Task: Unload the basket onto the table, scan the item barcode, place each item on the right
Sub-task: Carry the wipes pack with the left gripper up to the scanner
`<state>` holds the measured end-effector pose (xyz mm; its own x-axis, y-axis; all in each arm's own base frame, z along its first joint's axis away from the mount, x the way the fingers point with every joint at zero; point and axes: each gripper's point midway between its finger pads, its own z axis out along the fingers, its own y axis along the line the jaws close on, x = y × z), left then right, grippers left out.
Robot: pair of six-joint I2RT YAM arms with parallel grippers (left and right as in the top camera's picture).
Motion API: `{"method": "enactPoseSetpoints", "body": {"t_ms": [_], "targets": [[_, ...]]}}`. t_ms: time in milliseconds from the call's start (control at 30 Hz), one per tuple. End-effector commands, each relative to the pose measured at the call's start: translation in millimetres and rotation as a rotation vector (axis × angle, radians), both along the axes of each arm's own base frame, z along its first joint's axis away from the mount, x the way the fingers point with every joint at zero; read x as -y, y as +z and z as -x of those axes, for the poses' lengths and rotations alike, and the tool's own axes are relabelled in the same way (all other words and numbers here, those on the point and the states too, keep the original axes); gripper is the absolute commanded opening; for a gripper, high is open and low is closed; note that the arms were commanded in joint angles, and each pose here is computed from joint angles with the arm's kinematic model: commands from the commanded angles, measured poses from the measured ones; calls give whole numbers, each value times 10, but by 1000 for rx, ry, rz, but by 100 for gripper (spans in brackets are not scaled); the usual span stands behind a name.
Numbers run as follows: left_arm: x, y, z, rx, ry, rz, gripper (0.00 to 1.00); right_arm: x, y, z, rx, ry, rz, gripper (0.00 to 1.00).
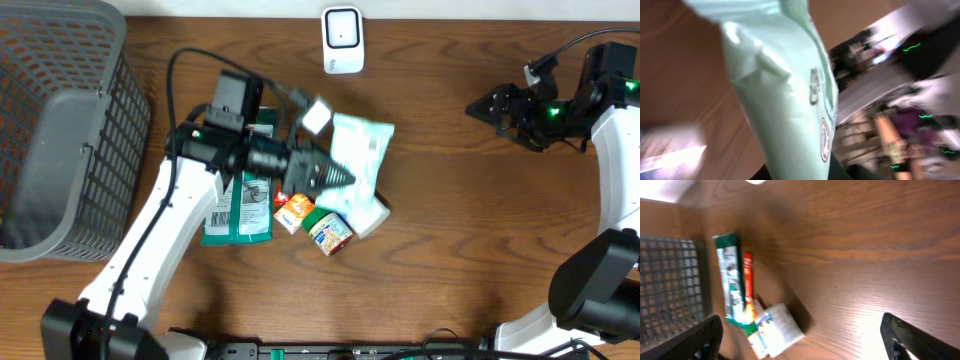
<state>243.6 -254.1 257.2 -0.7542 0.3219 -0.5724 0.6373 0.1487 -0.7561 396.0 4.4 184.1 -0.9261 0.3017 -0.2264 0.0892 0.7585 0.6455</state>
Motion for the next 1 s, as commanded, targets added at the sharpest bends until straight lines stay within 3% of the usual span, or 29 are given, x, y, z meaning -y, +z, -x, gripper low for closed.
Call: {"method": "enactPoseSetpoints", "body": {"t_ms": [0,133,233,433,633,800,967], "targets": [[-120,-465,-43,234,-9,-283,7,72,46,-1,26,0,57,99],[-39,-469,16,264,-43,-284,7,77,45,1,25,-1,58,99],[-124,-619,-118,324,-2,-406,7,121,8,13,11,-9,88,99],[-408,-744,-646,488,185,-651,7,321,-112,31,-25,-45,215,99],[-604,-444,-1214,725,382,-829,7,422,-161,45,-43,-63,275,99],[-650,-86,-1653,888,435,-958,7,444,-170,48,-47,-67,288,99],[-495,34,-2102,929,420,-985,7,443,-170,49,-47,-66,288,99]]}}
